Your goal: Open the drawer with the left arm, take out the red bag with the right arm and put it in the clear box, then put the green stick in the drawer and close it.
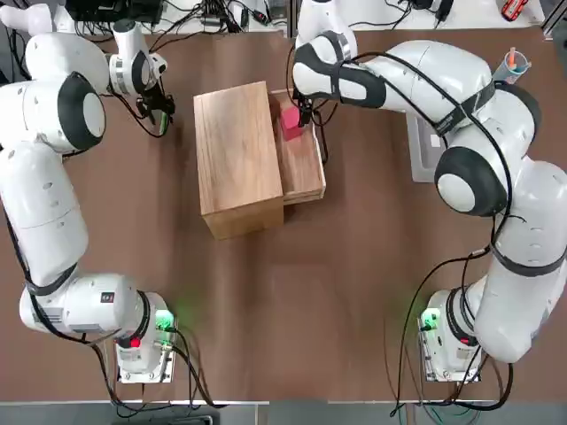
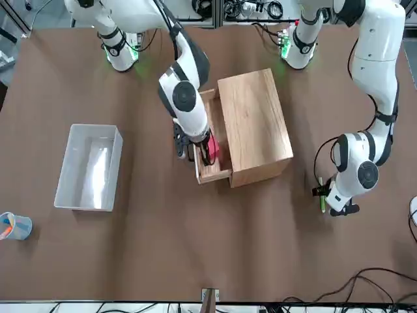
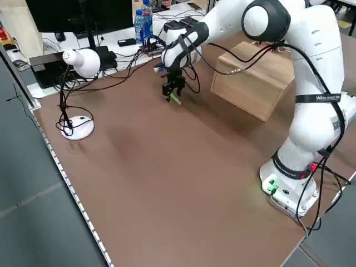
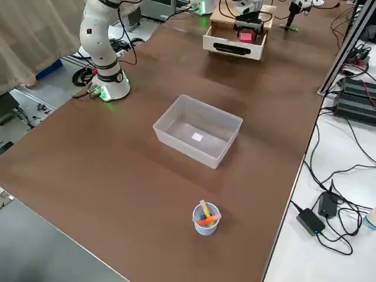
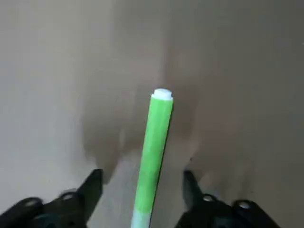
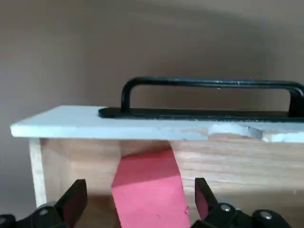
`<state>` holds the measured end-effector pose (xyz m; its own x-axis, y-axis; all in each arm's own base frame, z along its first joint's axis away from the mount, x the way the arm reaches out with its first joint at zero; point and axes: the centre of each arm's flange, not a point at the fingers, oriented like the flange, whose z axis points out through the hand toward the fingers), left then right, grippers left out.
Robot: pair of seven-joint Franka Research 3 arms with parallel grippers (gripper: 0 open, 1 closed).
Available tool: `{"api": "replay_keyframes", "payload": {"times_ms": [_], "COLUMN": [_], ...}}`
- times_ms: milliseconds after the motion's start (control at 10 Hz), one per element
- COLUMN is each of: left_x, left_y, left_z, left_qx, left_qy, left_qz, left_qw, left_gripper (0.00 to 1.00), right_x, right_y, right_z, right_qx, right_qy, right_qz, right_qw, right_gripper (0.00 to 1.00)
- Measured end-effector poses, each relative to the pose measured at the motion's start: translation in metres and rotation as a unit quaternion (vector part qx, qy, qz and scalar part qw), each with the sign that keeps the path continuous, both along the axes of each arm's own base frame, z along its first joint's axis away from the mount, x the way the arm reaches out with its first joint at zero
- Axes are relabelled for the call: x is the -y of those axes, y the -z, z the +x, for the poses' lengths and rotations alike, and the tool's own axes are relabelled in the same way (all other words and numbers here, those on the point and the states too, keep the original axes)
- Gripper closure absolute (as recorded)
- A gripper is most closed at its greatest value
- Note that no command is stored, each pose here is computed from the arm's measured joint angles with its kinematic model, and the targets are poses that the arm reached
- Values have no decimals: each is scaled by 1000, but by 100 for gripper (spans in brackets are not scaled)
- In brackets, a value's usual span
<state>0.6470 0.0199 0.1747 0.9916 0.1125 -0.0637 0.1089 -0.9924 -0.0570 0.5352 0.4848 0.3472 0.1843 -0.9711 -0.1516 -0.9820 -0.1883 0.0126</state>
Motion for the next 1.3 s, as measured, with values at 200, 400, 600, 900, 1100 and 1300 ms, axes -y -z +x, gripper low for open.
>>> {"api": "replay_keyframes", "payload": {"times_ms": [200, 400, 600, 900, 1100, 1300], "left_x": [-1, -5, -11, 3, 28, 46], "left_y": [-4, -6, -27, -113, -168, -216], "left_z": [2, 4, 10, 14, 5, -5], "left_qx": [6, 11, 27, 49, 44, 53], "left_qy": [-2, -6, -9, 0, 17, 38], "left_qz": [-1, -1, 0, -8, -17, -22], "left_qw": [1000, 1000, 1000, 999, 999, 998], "left_gripper": [66, 82, 82, 82, 82, 82], "right_x": [-7, -14, -21, -37, -41, -37], "right_y": [3, 5, 8, 26, 35, 36], "right_z": [-7, -13, -21, -35, -37, -29], "right_qx": [-3, -5, -10, -14, -14, -2], "right_qy": [-7, -13, -13, -19, -19, -7], "right_qz": [0, -1, -1, -4, -4, 3], "right_qw": [1000, 1000, 1000, 1000, 1000, 1000], "right_gripper": [0, 0, 0, 0, 0, 9]}}
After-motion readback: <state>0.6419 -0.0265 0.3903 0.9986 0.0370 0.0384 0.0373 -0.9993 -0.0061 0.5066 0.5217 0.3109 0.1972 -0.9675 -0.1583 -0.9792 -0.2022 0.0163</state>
